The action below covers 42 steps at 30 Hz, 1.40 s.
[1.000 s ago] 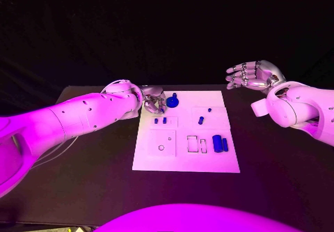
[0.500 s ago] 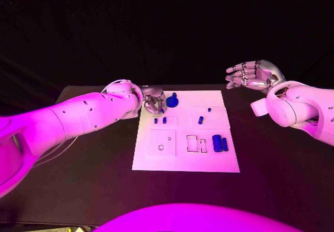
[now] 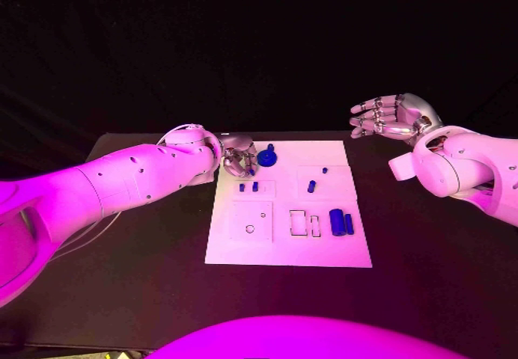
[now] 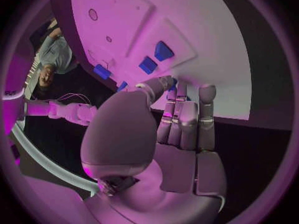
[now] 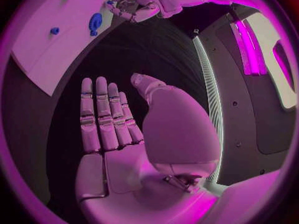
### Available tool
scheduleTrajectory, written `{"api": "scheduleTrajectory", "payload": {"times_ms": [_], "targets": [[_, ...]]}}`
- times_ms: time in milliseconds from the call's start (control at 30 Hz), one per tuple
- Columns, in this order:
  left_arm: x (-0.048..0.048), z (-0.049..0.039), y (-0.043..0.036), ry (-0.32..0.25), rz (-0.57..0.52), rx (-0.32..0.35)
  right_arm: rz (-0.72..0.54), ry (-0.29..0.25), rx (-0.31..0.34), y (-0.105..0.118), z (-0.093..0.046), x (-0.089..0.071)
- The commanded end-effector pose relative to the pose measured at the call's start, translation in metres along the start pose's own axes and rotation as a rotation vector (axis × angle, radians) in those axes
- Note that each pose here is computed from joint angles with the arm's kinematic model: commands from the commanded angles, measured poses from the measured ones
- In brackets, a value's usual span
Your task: Assemble the parts on the task board
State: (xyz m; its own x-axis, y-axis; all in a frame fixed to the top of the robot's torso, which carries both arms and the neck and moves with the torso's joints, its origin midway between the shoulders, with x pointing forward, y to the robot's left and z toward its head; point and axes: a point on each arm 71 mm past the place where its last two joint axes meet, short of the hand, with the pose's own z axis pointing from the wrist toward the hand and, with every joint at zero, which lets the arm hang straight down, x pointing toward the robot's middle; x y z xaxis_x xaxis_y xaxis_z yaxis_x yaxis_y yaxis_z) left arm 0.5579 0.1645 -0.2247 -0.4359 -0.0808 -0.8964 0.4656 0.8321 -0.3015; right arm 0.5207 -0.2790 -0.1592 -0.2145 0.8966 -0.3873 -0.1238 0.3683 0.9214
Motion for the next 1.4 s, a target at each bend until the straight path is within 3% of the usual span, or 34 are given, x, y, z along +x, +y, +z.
{"api": "scheduleTrajectory", "payload": {"times_ms": [33, 733, 1100, 1400], "targets": [[-0.0004, 0.0003, -0.0007, -0.005, 0.0, 0.003, 0.001, 0.002, -0.003, 0.0, 0.0, 0.001], [0.0002, -0.0012, 0.0026, 0.004, -0.005, -0.012, 0.0, 0.001, 0.0, -0.001, 0.0, 0.0], [-0.0007, -0.0052, 0.0104, 0.0, -0.004, -0.031, -0.002, -0.003, 0.002, -0.002, 0.0, -0.001], [-0.005, -0.0116, 0.0198, -0.046, -0.006, -0.044, -0.042, 0.008, 0.006, -0.004, 0.0, -0.003]]}}
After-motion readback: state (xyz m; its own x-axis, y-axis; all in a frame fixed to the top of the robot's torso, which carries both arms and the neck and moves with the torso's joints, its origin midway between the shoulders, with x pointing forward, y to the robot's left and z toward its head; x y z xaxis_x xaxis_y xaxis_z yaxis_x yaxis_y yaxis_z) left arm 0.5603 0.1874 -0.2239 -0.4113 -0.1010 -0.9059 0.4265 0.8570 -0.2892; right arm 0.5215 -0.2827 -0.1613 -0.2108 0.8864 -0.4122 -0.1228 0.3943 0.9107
